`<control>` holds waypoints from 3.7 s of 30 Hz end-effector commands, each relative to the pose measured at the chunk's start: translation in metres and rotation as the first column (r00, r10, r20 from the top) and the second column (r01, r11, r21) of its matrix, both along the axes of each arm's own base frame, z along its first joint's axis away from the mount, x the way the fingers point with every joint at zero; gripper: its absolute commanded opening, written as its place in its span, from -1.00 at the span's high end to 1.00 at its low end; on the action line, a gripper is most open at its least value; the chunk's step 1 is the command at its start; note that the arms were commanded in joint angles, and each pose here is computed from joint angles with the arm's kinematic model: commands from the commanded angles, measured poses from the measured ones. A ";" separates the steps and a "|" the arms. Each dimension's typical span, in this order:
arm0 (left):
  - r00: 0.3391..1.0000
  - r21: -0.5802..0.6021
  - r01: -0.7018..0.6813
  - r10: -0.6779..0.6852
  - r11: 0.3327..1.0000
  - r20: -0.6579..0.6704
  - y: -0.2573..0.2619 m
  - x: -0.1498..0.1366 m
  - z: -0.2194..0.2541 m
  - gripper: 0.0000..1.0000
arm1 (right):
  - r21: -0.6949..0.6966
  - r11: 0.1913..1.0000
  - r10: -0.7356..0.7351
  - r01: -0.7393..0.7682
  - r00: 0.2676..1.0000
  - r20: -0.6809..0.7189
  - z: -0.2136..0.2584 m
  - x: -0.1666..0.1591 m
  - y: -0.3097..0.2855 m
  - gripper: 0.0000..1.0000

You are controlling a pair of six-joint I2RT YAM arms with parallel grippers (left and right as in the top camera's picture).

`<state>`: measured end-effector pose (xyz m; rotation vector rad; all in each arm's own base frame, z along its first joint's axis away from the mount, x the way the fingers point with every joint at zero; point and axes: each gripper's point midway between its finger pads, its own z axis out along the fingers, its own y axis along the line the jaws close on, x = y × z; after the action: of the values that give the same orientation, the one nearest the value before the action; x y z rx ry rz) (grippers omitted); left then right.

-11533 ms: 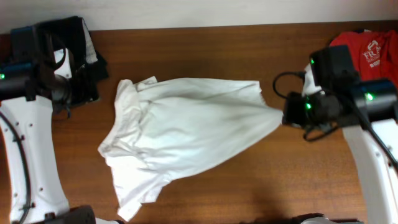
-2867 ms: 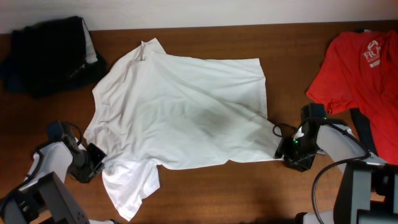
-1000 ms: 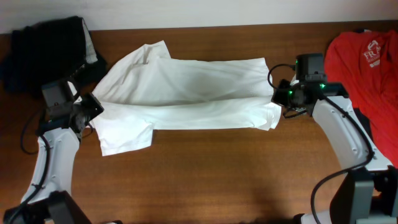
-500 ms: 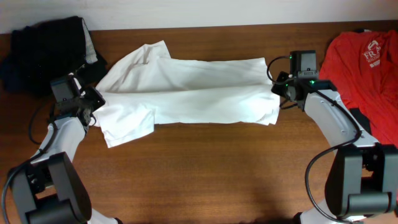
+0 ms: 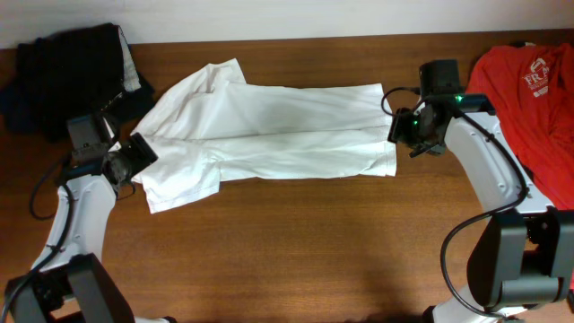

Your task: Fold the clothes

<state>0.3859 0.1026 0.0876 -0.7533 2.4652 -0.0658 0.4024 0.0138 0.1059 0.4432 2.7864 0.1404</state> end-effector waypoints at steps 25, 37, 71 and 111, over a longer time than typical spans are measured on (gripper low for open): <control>0.819 0.074 -0.149 0.165 0.986 -0.550 0.020 -0.100 -0.104 1.00 | -0.064 0.998 -0.033 0.013 0.947 -0.320 -0.121 -0.053 0.034 0.92; 0.814 -0.011 -0.171 0.135 0.985 -0.566 -0.003 -0.141 -0.037 0.98 | -0.111 0.978 -0.201 0.174 0.925 -0.323 -0.027 -0.103 -0.027 0.92; 0.816 -0.136 -0.117 0.017 0.984 -0.577 -0.049 -0.215 -0.109 0.99 | -0.092 0.987 -0.151 0.131 0.956 -0.253 0.007 -0.113 -0.025 0.08; 0.994 -0.338 0.108 -0.096 0.935 0.050 -0.062 -0.045 -0.019 0.97 | -0.072 0.989 -0.145 0.130 0.956 -0.257 0.007 -0.113 -0.022 0.07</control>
<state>0.3287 0.0395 0.0595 -0.7707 2.5427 -0.5201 0.2887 -0.0085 0.1091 0.6879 3.0063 -0.0374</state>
